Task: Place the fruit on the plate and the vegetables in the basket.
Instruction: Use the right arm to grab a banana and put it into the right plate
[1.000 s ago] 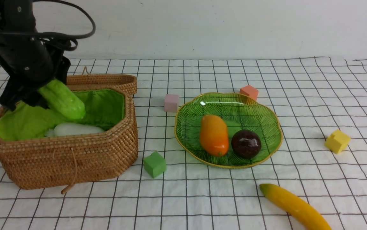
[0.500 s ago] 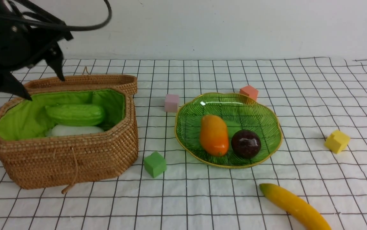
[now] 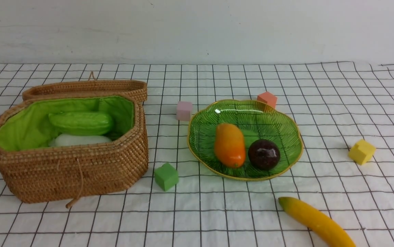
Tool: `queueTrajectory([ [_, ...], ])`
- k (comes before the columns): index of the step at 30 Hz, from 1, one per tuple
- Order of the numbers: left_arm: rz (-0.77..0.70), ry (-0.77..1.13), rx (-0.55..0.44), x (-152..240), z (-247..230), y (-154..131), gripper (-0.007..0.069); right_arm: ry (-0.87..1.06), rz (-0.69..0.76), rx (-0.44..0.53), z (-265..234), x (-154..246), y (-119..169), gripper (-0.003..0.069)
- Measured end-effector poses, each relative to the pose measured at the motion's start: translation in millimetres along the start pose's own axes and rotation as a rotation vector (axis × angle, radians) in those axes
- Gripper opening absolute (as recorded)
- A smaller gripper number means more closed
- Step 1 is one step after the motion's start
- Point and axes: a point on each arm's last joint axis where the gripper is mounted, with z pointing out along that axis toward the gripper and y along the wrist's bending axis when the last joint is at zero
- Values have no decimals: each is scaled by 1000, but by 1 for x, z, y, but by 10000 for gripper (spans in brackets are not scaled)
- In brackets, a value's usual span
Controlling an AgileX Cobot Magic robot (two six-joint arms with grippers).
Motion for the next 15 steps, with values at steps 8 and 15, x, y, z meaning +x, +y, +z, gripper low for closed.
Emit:
queueTrajectory([
  [8,-91,-44,112,77,30,10,-13,0,0,0,0,0,0,238],
  [15,-108,-38,107,92,41,15,-13,0,0,0,0,0,0,238],
])
